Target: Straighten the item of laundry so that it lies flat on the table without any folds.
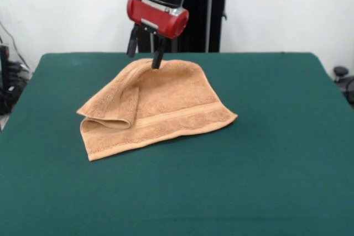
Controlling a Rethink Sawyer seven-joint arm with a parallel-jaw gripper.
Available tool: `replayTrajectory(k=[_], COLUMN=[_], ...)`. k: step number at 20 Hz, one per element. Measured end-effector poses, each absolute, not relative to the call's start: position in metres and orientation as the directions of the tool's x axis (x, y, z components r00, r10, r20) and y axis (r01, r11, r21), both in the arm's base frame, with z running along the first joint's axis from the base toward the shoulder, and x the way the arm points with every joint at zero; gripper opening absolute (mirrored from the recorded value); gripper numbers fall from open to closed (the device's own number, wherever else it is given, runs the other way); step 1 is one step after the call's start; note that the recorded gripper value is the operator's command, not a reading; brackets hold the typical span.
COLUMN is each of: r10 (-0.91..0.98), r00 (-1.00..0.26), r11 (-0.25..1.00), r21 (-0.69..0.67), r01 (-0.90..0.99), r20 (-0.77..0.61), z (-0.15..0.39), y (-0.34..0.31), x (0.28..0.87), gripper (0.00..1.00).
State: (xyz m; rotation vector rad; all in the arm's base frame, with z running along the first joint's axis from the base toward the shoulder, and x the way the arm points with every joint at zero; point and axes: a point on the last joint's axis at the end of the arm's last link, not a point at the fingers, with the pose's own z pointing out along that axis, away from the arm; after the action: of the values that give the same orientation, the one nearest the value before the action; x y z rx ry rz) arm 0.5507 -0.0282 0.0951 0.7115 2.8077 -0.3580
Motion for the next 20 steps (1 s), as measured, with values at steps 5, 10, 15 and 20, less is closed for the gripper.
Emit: replayTrajectory(k=[5, 10, 15, 20], r10=[0.43, 0.436, 0.445, 0.451], r00=[-0.863, -0.862, -0.858, -0.856], r11=[0.858, 0.858, 0.855, 0.853], r21=[-0.177, -0.17, -0.163, -0.159], r01=[0.482, 0.485, 0.492, 0.497], r20=[-0.265, -0.259, -0.256, -0.253], z=[0.085, 0.072, 0.065, 0.056], y=[-0.019, -0.015, -0.014, -0.013], x=[0.549, 0.547, 0.547, 0.545], gripper=[1.0, 1.0, 1.0, 1.0])
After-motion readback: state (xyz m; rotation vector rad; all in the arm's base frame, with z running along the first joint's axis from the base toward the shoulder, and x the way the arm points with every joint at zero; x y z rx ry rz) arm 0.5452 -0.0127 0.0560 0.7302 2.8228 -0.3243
